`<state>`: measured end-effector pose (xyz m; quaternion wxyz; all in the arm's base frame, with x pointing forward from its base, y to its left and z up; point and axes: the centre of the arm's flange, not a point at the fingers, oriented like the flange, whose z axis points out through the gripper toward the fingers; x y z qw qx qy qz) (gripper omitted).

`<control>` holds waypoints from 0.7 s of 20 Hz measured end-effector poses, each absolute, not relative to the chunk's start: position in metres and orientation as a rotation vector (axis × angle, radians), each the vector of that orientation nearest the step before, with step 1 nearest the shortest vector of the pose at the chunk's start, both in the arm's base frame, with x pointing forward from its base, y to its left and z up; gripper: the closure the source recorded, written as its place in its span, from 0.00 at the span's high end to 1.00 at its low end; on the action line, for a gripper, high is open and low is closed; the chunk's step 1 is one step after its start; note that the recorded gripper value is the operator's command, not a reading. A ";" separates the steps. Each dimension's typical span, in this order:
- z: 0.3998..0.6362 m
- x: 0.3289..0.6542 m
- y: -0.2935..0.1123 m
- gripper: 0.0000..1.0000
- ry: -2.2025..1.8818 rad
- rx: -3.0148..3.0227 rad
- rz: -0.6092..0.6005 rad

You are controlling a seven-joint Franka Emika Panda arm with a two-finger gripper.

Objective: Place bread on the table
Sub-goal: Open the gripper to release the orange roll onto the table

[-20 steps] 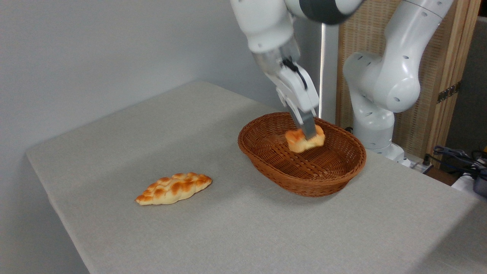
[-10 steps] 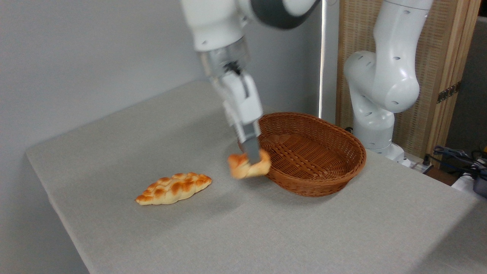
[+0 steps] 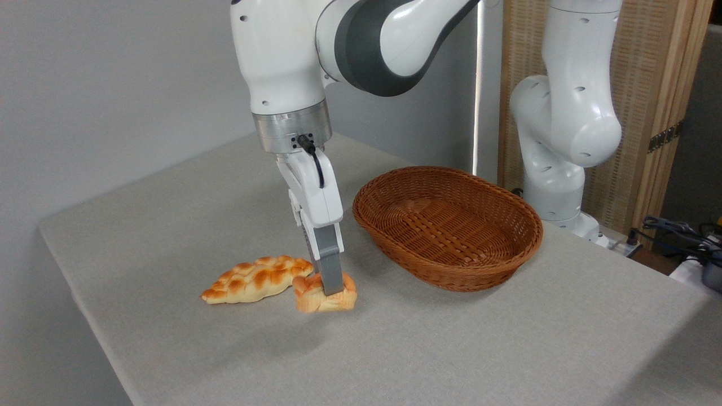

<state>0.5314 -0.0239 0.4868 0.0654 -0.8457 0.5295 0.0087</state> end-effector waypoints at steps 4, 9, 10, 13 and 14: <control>0.481 0.532 -0.029 1.00 1.612 -2.545 0.042; 0.481 0.532 -0.029 1.00 1.610 -2.547 0.044; 0.483 0.533 -0.028 1.00 1.605 -2.548 0.038; 0.511 0.537 -0.022 1.00 1.537 -2.583 0.004; 0.526 0.537 -0.019 1.00 1.511 -2.612 0.017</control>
